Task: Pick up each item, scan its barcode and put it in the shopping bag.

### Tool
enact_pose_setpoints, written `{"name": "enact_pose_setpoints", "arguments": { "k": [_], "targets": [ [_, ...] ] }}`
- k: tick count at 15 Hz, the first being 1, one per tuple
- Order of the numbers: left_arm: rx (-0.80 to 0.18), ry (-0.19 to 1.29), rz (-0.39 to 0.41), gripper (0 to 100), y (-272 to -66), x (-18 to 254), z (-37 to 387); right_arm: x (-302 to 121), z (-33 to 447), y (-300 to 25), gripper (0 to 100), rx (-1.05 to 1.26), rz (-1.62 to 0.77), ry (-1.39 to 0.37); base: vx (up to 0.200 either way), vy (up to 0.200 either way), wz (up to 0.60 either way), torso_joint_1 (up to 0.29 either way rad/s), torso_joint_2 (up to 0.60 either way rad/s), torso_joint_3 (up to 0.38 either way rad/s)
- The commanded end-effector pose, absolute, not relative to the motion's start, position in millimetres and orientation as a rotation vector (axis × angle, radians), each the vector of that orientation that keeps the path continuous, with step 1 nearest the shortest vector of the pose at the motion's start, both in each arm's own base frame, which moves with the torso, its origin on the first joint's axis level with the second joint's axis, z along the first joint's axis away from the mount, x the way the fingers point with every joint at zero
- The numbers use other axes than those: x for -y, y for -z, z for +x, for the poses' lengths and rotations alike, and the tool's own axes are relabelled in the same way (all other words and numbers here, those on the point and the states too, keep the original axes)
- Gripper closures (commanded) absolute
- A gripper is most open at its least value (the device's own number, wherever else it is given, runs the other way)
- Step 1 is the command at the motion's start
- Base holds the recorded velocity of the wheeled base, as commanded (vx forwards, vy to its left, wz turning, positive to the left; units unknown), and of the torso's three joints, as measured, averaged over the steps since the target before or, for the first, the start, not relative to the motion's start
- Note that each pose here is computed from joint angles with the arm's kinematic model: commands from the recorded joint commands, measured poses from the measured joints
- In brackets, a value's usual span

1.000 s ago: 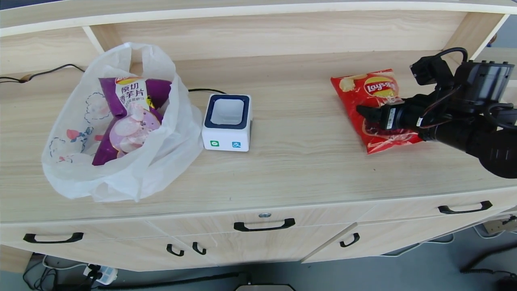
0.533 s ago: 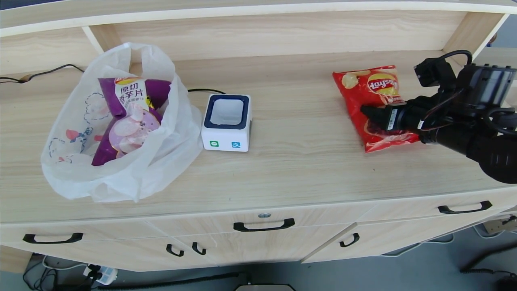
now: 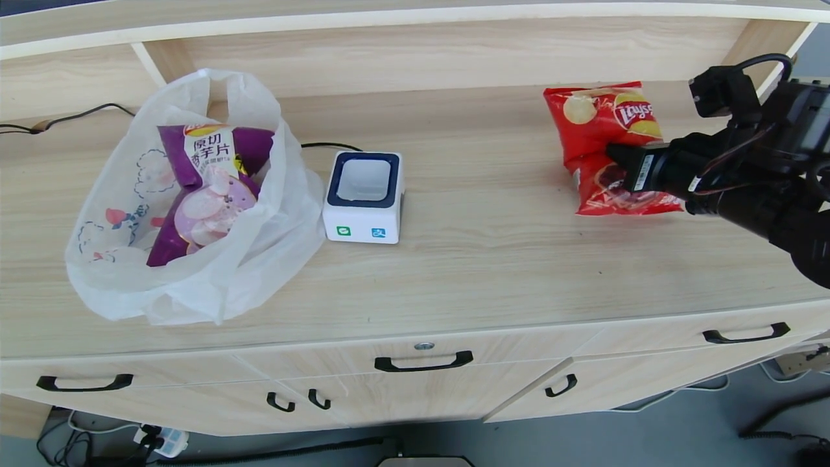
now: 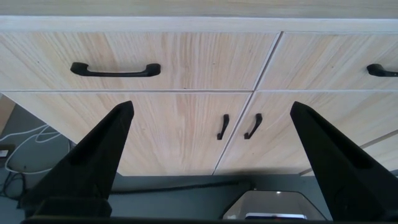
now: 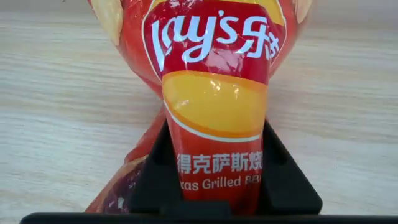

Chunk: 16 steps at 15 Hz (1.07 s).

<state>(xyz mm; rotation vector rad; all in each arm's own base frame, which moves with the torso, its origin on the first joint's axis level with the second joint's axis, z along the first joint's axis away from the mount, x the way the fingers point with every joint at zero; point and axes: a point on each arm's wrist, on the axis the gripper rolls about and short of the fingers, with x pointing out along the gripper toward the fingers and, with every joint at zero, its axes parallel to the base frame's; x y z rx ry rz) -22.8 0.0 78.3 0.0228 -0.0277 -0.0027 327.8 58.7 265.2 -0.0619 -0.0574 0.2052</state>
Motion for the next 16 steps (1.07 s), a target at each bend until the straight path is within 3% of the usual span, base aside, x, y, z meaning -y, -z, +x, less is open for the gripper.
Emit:
{"name": "enact_pose_setpoints", "arguments": {
  "k": [1,8,11,16],
  "targets": [
    [0.026,0.003,0.023,0,-78,0,-23,-64,314,-280,100,0.105,-0.035,-0.245,0.000,0.000,0.00,0.000,0.00,0.000],
    [0.026,0.003,0.023,0,-78,0,-23,-87,237,-326,100,0.244,0.196,-0.428,0.000,0.000,0.00,0.000,0.00,0.000],
    [0.023,0.003,0.025,0,-78,0,-23,-127,190,-293,100,0.126,0.327,-0.667,0.000,0.000,0.00,0.000,0.00,0.000],
    [0.023,0.003,0.025,0,-78,0,-23,-167,161,-254,100,0.119,0.606,-0.915,0.000,0.000,0.00,0.000,0.00,0.000]
  ]
}}
